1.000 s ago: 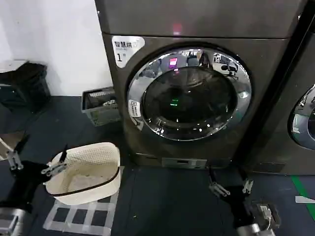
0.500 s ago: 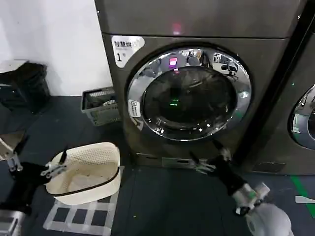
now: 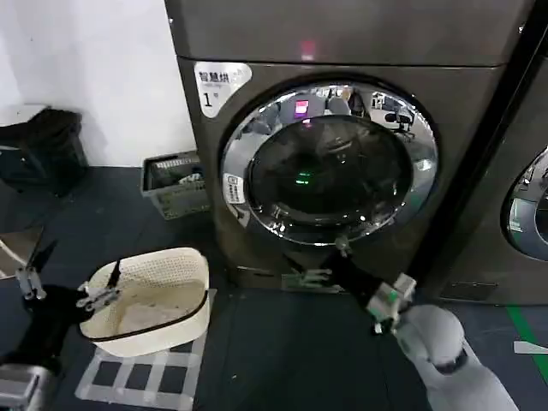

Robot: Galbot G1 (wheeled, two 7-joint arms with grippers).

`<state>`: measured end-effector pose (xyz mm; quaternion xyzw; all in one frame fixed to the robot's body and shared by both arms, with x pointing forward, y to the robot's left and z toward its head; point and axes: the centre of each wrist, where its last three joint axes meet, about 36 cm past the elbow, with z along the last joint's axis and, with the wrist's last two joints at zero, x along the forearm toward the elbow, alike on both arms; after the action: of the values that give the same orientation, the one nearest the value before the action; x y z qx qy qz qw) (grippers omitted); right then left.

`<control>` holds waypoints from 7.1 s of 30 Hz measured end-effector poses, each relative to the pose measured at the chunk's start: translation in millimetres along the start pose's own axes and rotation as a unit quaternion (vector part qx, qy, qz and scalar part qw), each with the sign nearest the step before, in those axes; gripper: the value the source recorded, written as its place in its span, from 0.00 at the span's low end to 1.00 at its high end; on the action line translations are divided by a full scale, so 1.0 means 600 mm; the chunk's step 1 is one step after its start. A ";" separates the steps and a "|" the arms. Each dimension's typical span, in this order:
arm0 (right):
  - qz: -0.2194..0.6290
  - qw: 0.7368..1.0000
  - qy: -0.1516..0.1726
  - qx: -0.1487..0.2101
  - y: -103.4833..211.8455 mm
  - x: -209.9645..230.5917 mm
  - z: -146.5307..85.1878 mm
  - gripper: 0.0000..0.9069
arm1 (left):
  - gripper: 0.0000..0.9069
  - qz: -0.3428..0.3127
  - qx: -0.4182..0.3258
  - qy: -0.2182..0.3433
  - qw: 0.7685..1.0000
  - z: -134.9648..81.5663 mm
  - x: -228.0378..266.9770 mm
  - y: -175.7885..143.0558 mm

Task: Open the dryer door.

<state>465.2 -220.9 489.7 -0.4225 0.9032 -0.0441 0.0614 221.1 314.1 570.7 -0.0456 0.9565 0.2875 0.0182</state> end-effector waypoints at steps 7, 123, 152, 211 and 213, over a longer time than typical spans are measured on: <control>-0.016 1.000 0.006 -0.001 -0.013 -0.049 0.013 1.00 | 1.00 0.003 -0.007 -0.001 1.000 0.000 0.000 -0.004; -0.401 0.915 -0.020 -0.033 -0.088 -0.085 0.051 1.00 | 1.00 0.105 0.195 -0.065 0.973 0.102 -0.170 0.010; -0.425 0.904 0.013 -0.043 -0.130 0.039 0.084 1.00 | 1.00 0.355 0.224 -0.131 0.898 0.090 -0.333 -0.029; 0.592 0.794 0.002 0.139 -0.129 0.749 -0.126 1.00 | 1.00 0.637 0.252 -0.178 0.706 -0.013 -0.341 -0.294; 0.624 0.769 0.010 0.137 -0.122 0.767 -0.142 1.00 | 1.00 0.643 0.250 -0.180 0.701 -0.019 -0.344 -0.310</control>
<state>215.7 -619.1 549.8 0.2473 0.9530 -0.1236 0.1239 444.5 169.4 490.9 0.6395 0.7685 -0.0173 0.0117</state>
